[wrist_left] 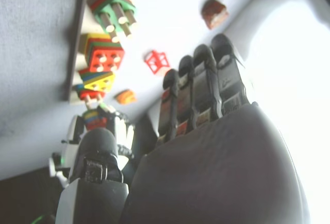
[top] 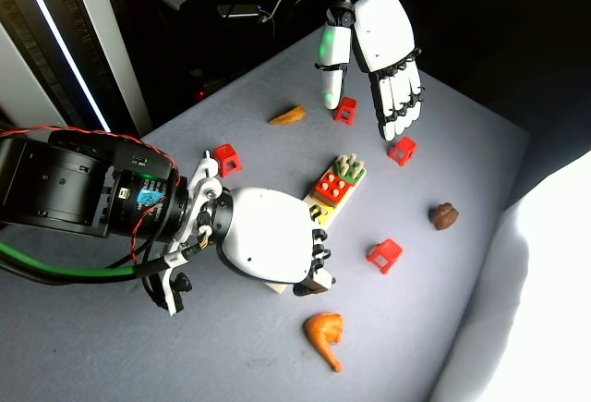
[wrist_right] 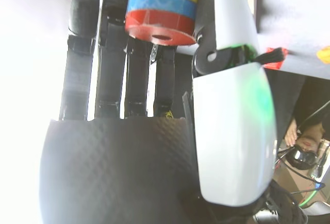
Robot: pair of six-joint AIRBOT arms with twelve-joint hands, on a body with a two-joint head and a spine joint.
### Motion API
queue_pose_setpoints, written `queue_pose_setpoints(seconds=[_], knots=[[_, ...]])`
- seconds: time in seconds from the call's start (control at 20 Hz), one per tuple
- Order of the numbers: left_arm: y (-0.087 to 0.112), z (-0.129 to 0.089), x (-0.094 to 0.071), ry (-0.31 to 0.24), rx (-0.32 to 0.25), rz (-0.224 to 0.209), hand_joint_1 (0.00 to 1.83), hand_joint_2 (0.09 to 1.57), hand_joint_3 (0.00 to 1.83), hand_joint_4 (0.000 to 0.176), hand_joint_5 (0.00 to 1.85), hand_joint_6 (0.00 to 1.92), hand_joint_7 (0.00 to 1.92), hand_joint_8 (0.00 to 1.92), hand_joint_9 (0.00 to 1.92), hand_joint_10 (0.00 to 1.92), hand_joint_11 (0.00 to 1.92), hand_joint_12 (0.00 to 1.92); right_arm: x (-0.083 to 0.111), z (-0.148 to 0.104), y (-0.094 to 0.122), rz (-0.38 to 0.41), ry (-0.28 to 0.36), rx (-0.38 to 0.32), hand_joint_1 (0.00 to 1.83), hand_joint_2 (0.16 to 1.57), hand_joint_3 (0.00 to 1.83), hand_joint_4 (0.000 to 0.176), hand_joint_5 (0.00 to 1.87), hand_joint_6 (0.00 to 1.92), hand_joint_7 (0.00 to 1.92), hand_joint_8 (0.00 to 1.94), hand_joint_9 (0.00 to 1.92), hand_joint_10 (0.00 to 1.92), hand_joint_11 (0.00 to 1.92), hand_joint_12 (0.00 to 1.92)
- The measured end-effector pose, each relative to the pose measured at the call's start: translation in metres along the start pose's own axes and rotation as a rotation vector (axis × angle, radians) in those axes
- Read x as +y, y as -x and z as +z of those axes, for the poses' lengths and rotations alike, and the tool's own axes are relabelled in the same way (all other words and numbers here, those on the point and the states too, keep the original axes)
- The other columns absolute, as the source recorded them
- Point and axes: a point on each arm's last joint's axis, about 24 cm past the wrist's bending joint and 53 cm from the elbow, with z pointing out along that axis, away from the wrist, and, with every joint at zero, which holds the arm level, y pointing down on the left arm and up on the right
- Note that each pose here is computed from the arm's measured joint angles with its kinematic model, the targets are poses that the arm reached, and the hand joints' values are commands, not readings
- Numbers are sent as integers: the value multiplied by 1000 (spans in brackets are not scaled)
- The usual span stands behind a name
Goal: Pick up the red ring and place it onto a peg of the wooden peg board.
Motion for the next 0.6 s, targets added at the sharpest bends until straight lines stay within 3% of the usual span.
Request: queue_pose_setpoints(seconds=[0.35, 0.4, 0.45, 0.5, 0.6], knots=[[0, 0, 0, 0, 0, 0, 0, 1288, 1, 0, 139, 1, 127, 2, 93, 0, 0, 174, 0, -3, -3, 2, 0, 12, 1211, 1149, 0, 0, 940, 1153, 911, 997, 1072, 12, 630, 1193], [0, 0, 0, 0, 0, 0, 0, 1285, 0, 0, 147, 3, 136, 5, 96, 3, 0, 179, 2, -5, -6, 2, 3, 20, 1334, 1128, 4, 0, 956, 1098, 972, 889, 868, 995, 704, 1202], [0, 0, 0, 0, 0, 0, 0, 1284, 0, 0, 155, 4, 145, 5, 103, 3, 0, 196, 4, -7, -8, 1, 8, 25, 1229, 1154, 5, 0, 919, 1180, 903, 1010, 810, 732, 622, 1227], [0, 0, 0, -1, 0, -1, 0, 1284, 0, 0, 151, 1, 138, 1, 99, 1, 0, 198, 5, -8, -10, 3, 11, 30, 1209, 1164, 0, 0, 912, 1203, 887, 1029, 869, 462, 627, 1199], [1, 0, -1, -3, -2, -3, 0, 1282, 0, 0, 164, 3, 154, 4, 118, 5, 0, 241, 5, -8, -10, 3, 11, 27, 1207, 1156, 0, 0, 924, 1176, 896, 1023, 972, 220, 621, 1211]])
